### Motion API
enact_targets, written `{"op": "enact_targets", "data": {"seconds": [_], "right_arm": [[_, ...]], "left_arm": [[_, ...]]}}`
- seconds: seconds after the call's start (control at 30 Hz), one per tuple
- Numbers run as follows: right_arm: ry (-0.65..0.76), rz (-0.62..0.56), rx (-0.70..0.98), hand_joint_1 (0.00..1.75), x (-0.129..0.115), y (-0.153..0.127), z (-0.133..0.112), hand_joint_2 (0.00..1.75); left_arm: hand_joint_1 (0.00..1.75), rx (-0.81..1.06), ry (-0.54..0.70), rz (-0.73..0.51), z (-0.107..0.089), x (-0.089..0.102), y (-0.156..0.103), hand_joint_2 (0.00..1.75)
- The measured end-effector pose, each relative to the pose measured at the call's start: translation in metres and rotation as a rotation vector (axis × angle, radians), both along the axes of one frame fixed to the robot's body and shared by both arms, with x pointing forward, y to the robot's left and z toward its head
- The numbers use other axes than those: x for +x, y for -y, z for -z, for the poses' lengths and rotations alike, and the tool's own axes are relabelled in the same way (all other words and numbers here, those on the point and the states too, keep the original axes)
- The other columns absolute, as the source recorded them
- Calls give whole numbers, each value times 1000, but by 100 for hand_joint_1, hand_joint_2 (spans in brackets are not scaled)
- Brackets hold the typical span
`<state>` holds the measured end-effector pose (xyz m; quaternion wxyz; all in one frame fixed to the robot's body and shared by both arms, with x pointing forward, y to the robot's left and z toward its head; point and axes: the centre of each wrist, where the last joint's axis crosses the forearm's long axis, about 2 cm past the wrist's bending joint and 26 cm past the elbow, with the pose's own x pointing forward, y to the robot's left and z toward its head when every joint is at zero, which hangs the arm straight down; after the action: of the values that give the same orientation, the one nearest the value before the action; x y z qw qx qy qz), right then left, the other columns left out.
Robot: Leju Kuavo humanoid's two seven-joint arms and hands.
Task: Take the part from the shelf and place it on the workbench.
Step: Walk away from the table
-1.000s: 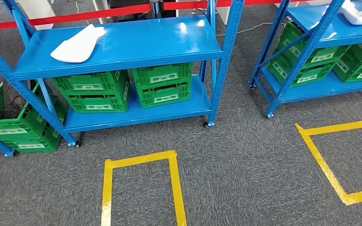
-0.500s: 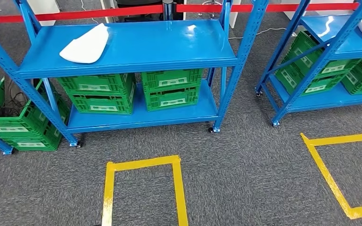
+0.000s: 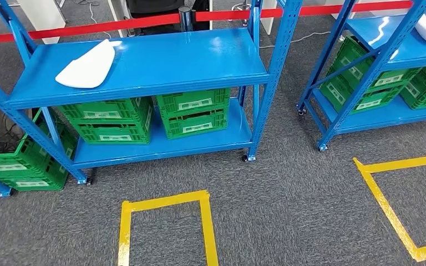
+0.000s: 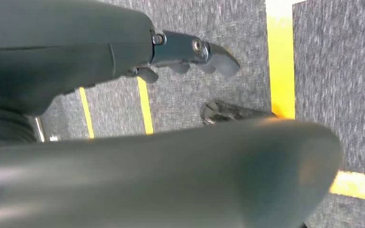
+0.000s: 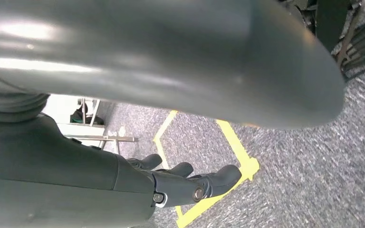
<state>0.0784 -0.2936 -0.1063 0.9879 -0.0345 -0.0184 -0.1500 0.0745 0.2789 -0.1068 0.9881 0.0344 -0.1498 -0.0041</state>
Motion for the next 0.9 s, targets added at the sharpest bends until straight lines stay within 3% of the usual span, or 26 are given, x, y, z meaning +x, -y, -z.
{"op": "enact_targets", "data": {"seconds": [0.9], "right_arm": [[-5, 1, 0, 0, 0, 1, 0, 0]], "left_arm": [[0, -7, 0, 0, -1, 3, 2, 0]]}}
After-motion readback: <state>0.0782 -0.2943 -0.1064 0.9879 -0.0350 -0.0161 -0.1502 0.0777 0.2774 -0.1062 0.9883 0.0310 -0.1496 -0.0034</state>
